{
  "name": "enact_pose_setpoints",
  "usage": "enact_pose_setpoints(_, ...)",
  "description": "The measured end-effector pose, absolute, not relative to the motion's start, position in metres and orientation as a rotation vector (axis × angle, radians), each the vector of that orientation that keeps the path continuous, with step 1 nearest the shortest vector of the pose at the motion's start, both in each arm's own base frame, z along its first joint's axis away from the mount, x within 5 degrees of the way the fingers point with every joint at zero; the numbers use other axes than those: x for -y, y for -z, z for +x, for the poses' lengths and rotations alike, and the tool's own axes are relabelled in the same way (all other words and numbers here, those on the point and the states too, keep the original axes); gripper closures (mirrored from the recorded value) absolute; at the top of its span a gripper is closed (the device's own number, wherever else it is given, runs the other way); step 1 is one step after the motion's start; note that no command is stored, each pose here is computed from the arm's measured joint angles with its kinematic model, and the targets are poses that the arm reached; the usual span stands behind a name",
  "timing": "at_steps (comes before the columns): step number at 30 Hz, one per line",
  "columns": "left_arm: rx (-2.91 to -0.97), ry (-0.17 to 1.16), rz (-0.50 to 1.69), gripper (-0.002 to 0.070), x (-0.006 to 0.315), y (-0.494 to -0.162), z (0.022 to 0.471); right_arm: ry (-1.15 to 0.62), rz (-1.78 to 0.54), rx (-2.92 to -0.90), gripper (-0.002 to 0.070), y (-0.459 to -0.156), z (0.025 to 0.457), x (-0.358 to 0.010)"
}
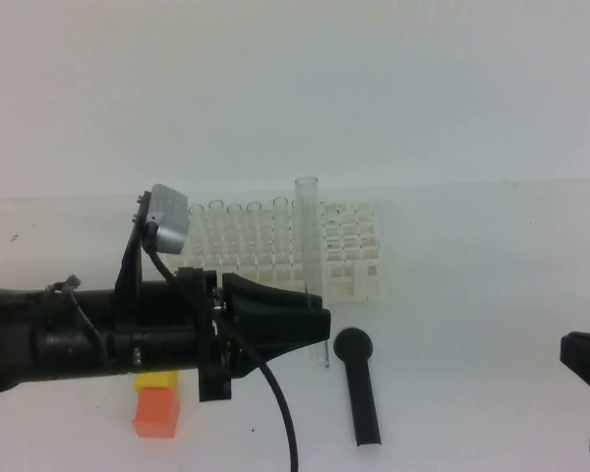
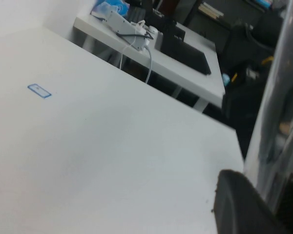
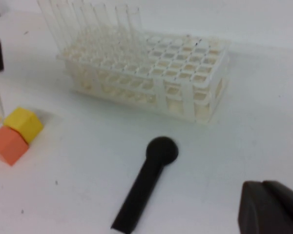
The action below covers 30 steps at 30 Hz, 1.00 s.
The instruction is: Place the test tubes
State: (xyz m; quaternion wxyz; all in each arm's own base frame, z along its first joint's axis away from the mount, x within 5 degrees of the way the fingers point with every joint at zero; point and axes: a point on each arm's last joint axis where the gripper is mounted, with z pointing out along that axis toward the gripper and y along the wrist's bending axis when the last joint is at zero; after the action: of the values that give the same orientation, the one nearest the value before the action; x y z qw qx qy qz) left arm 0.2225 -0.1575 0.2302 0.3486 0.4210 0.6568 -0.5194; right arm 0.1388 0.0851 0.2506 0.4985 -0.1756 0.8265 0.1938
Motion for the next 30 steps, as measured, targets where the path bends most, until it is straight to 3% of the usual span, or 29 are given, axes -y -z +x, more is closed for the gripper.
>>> enact_pose_setpoints(1,-1.676,1.326,1.13,0.0564,0.158,-0.23,0.221,-0.473,-0.421,-1.996,0.0678,-0.253,0.141,-0.086)
enact_pose_setpoints(2,-1.642,1.293,1.18,0.0676,0.158,-0.229,0.221,-0.475,-0.42,-1.989,0.0678,-0.257,0.142,-0.087)
enact_pose_setpoints(3,-1.607,1.261,1.23,0.0564,0.158,-0.228,0.22,-0.478,-0.434,-1.975,0.0678,-0.262,0.144,-0.089)
enact_pose_setpoints(4,-1.579,1.236,1.271,0.0564,0.158,-0.227,0.219,-0.48,-0.464,-1.957,0.0678,-0.268,0.144,-0.092)
enact_pose_setpoints(5,-1.557,1.218,1.293,0.0676,0.158,-0.227,0.219,-0.479,-0.497,-1.938,0.0678,-0.274,0.144,-0.095)
enact_pose_setpoints(6,-1.542,1.207,1.305,0.0564,0.158,-0.227,0.219,-0.479,-0.543,-1.912,0.0678,-0.281,0.144,-0.098)
enact_pose_setpoints(7,-1.529,1.197,1.315,0.0564,0.158,-0.227,0.219,-0.481,-0.581,-1.884,0.0678,-0.288,0.144,-0.101)
enact_pose_setpoints(8,-1.519,1.188,1.325,0.0676,0.158,-0.226,0.218,-0.489,-0.604,-1.859,0.0678,-0.295,0.143,-0.104)
enact_pose_setpoints(9,-1.509,1.181,1.332,0.0564,0.158,-0.226,0.218,-0.505,-0.614,-1.837,0.0678,-0.301,0.142,-0.107)
enact_pose_setpoints(10,-1.496,1.171,1.341,0.0564,0.158,-0.226,0.218,-0.525,-0.617,-1.819,0.0678,-0.306,0.141,-0.11)
enact_pose_setpoints(11,-1.487,1.164,1.348,0.0676,0.158,-0.226,0.218,-0.537,-0.622,-1.805,0.0678,-0.31,0.141,-0.112)
enact_pose_setpoints(12,-1.481,1.16,1.352,0.0564,0.158,-0.226,0.218,-0.549,-0.628,-1.792,0.0678,-0.313,0.14,-0.114)
enact_pose_setpoints(16,-1.475,1.155,1.357,0.0564,0.158,-0.226,0.218,-0.582,-0.664,-1.755,0.0678,-0.317,0.134,-0.122)
enact_pose_setpoints(17,-1.475,1.155,1.357,0.0676,0.158,-0.226,0.218,-0.587,-0.668,-1.743,0.0678,-0.318,0.133,-0.123)
enact_pose_setpoints(18,-1.475,1.155,1.357,0.0564,0.158,-0.226,0.218,-0.594,-0.67,-1.729,0.0678,-0.319,0.132,-0.125)
enact_pose_setpoints(19,-1.475,1.155,1.357,0.0564,0.158,-0.226,0.218,-0.598,-0.669,-1.711,0.0678,-0.32,0.131,-0.127)
enact_pose_setpoints(20,-1.475,1.155,1.357,0.0676,0.158,-0.226,0.218,-0.6,-0.666,-1.698,0.0678,-0.321,0.131,-0.128)
enact_pose_setpoints(21,-1.475,1.155,1.357,0.0564,0.158,-0.226,0.218,-0.601,-0.66,-1.681,0.0678,-0.323,0.13,-0.129)
enact_pose_setpoints(22,-1.475,1.155,1.357,0.0564,0.158,-0.226,0.218,-0.6,-0.653,-1.669,0.0678,-0.324,0.131,-0.13)
enact_pose_setpoints(23,-1.475,1.155,1.357,0.0676,0.158,-0.226,0.218,-0.597,-0.654,-1.665,0.0678,-0.324,0.131,-0.131)
enact_pose_setpoints(24,-1.475,1.158,1.356,0.0564,0.158,-0.227,0.218,-0.589,-0.661,-1.668,0.0678,-0.322,0.132,-0.132)
enact_pose_setpoints(30,-1.501,1.177,1.338,0.0564,0.158,-0.227,0.218,-0.442,-0.969,-1.712,0.0678,-0.296,0.138,-0.146)
